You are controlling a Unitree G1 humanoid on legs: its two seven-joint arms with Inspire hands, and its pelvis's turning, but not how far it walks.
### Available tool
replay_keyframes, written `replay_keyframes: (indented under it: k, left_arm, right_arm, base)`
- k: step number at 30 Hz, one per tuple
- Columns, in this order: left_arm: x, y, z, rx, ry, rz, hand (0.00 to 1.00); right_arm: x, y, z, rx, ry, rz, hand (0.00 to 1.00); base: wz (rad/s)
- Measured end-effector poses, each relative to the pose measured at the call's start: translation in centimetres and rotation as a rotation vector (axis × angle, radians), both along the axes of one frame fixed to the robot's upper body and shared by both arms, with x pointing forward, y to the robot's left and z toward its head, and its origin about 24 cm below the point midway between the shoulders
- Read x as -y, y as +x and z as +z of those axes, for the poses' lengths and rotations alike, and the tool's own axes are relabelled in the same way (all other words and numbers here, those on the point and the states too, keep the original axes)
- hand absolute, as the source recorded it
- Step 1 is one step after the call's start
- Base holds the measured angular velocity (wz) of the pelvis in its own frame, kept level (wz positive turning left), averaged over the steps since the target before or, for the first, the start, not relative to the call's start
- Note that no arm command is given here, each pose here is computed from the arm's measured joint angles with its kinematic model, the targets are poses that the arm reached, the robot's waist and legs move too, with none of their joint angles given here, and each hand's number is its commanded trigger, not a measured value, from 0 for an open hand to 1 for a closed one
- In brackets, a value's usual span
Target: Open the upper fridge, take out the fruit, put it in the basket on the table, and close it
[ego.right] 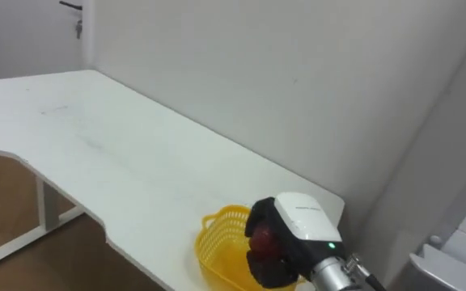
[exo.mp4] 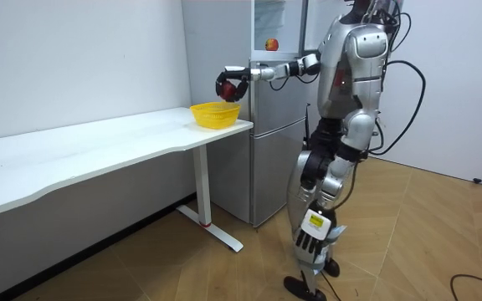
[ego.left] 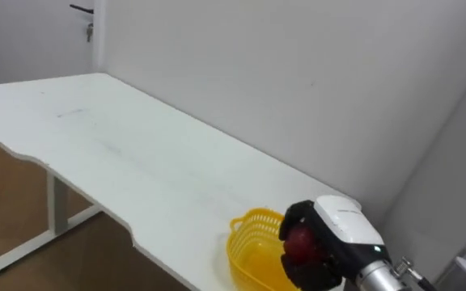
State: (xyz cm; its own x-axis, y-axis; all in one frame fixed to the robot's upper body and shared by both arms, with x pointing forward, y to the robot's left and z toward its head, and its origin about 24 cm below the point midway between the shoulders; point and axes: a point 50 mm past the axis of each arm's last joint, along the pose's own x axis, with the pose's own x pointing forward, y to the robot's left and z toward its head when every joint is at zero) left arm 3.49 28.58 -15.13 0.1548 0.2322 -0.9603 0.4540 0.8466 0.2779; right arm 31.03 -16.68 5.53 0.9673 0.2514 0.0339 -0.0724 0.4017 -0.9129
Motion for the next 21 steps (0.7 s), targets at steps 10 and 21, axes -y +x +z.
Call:
replay_keyframes:
  k: [10,21]
  left_arm:
    - [-0.2,-0.3,0.0,-0.021,0.007,0.009,0.0]
    - [-0.4,-0.9,0.2,-0.042,0.005,0.0,0.0]
  right_arm:
    - [1.0,0.1,-1.1,-0.071,0.049,-0.061,1.0]
    - [2.5,-0.1,-3.0,-0.194,0.034,-0.128,0.97]
  base:
    - [0.07]
    - [0.04]
